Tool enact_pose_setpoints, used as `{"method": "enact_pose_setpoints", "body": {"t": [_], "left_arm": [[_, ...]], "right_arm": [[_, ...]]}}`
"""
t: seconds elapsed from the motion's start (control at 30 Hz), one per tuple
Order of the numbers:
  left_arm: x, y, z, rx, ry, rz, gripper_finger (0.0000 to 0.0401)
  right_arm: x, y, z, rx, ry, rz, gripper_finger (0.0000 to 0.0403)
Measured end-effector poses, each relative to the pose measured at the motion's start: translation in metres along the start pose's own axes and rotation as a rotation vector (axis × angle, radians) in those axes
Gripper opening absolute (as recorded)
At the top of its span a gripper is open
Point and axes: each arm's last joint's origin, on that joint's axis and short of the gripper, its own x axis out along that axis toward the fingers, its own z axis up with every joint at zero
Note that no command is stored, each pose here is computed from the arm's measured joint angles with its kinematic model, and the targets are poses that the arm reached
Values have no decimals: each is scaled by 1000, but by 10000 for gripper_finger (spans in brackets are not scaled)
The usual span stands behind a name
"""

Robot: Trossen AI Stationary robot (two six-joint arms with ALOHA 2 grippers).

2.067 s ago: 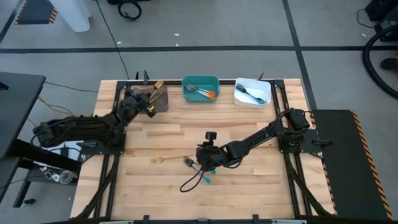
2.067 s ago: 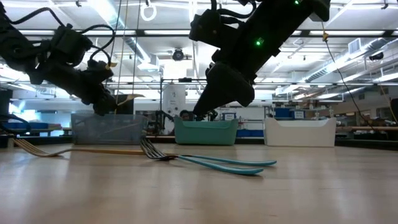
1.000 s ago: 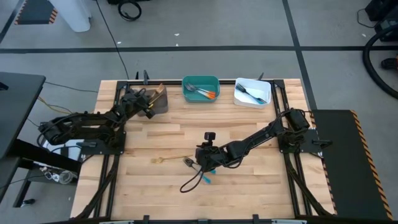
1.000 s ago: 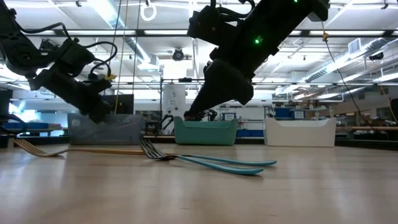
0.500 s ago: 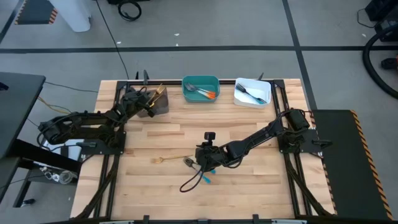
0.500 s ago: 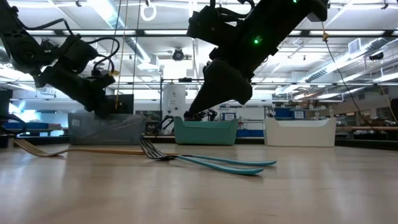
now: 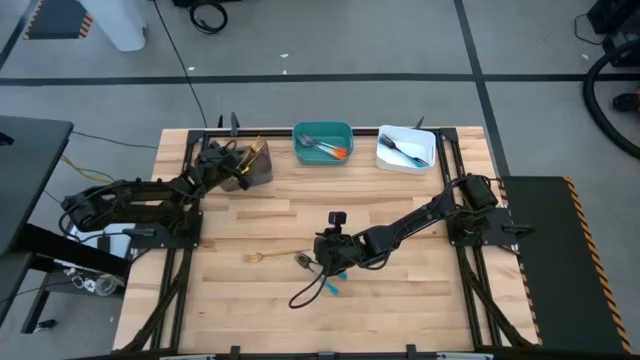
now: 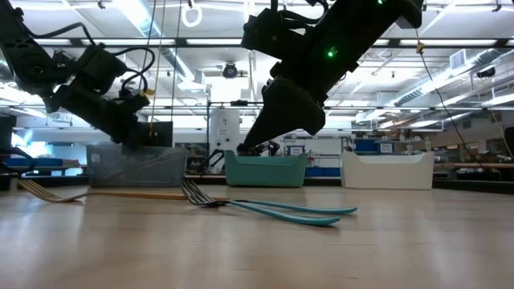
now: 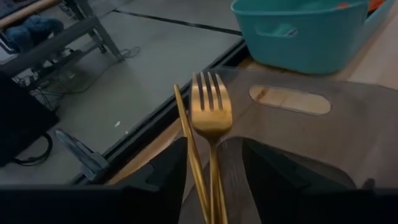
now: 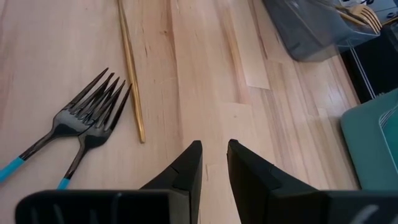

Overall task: Sort silverware by color (type)
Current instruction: Put the gold fork into the black bin

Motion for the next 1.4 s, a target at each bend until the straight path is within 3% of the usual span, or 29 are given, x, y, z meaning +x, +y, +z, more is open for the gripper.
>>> {"method": "enact_pose_setpoints", "body": {"t": [0.83,1.4], "left_arm": [[7,6,26,-1,-12,56,160],[-8,-13,33,45,-37,-24,80]], "right_arm": [[0,0,0,19,0,-1,83],[0,0,0,37,0,-1,83]]}}
